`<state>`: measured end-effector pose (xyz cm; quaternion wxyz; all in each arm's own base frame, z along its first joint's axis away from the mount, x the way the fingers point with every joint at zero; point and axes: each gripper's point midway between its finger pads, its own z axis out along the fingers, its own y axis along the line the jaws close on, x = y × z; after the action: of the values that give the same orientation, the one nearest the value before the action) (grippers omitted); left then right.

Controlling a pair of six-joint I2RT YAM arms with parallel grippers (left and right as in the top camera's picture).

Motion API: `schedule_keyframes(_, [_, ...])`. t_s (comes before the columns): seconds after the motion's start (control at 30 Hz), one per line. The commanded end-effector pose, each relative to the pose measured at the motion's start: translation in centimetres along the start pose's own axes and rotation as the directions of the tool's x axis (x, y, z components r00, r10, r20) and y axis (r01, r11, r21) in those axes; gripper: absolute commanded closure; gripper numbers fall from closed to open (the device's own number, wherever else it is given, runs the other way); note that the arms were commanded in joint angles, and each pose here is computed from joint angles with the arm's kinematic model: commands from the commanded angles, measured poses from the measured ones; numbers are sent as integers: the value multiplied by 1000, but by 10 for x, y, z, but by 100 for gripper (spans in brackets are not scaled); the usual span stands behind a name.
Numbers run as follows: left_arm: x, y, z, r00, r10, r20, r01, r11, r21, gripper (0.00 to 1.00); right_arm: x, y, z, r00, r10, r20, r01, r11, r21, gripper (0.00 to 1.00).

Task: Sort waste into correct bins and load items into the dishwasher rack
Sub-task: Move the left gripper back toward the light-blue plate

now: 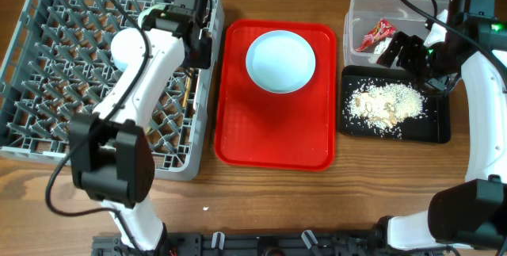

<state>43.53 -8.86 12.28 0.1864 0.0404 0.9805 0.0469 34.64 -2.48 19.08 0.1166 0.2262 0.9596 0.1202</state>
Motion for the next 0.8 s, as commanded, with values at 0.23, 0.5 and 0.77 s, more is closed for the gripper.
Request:
schedule_keyframes(0.23, [-46, -131, -67, 931, 174, 322, -291, 885, 363, 32, 0, 2, -5, 1000, -20, 9, 20, 1000, -11, 0])
schedule_keyframes(0.5, [-9, -212, -26, 783, 503, 366, -613, 724, 316, 30, 1, 2, -5, 1000, -19, 9, 19, 1000, -11, 0])
schedule_keyframes(0.77, [19, -253, 19, 736, 595, 322, -674, 684, 278, 32, 1, 2, -5, 1000, -20, 9, 20, 1000, -11, 0])
